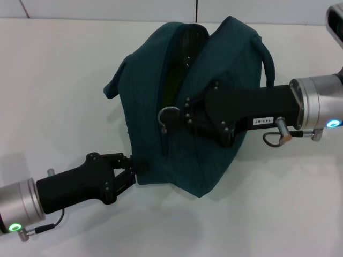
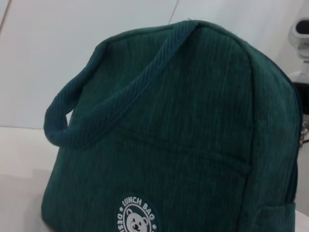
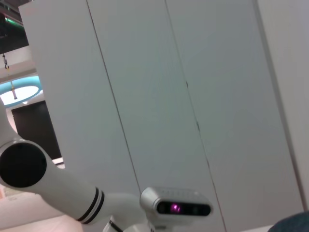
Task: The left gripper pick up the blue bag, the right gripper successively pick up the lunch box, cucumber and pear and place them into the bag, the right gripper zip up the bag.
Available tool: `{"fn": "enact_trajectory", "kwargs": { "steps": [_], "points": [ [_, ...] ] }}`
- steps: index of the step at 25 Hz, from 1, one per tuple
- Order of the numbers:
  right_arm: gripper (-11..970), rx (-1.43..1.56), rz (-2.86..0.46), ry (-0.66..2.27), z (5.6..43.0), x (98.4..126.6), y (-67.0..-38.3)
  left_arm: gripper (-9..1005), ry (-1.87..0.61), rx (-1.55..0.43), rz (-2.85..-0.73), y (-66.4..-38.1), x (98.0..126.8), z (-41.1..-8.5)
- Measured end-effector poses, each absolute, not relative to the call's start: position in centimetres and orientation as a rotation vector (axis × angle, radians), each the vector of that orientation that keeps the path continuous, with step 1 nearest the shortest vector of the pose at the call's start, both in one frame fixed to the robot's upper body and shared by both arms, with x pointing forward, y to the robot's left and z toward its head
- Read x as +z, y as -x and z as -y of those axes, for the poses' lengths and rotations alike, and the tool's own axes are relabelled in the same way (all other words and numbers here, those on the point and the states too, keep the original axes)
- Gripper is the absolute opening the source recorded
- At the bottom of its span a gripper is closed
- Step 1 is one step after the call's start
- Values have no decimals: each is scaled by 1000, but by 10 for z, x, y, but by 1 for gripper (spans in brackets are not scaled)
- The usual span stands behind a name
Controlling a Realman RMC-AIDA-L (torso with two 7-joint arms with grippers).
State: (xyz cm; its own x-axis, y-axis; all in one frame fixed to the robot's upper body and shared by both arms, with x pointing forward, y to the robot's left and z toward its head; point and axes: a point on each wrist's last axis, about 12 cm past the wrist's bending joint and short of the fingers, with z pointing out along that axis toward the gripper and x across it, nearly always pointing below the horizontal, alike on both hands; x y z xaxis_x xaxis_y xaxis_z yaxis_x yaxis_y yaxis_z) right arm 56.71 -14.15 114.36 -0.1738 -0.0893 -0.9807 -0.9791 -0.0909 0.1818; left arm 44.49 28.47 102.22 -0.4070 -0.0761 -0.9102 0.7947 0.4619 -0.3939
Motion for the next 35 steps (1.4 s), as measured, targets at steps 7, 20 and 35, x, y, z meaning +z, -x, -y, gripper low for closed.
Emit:
{"fn": "enact_trajectory", "kwargs": {
  "steps": [7,20,35],
  "points": [
    [10,1357,-1315,1211,142,1146,-569,158,-627,-1084,-1728,-443,1018,-282],
    [10,1306,-1295,996,156,1146,-576,56,-694,-1064,-1785,-441,1008,-277],
    [10,1276,-1319,887,168,1139,-576,62,-635,-1005,-1758,-438,1010,-287]
  ]
}}
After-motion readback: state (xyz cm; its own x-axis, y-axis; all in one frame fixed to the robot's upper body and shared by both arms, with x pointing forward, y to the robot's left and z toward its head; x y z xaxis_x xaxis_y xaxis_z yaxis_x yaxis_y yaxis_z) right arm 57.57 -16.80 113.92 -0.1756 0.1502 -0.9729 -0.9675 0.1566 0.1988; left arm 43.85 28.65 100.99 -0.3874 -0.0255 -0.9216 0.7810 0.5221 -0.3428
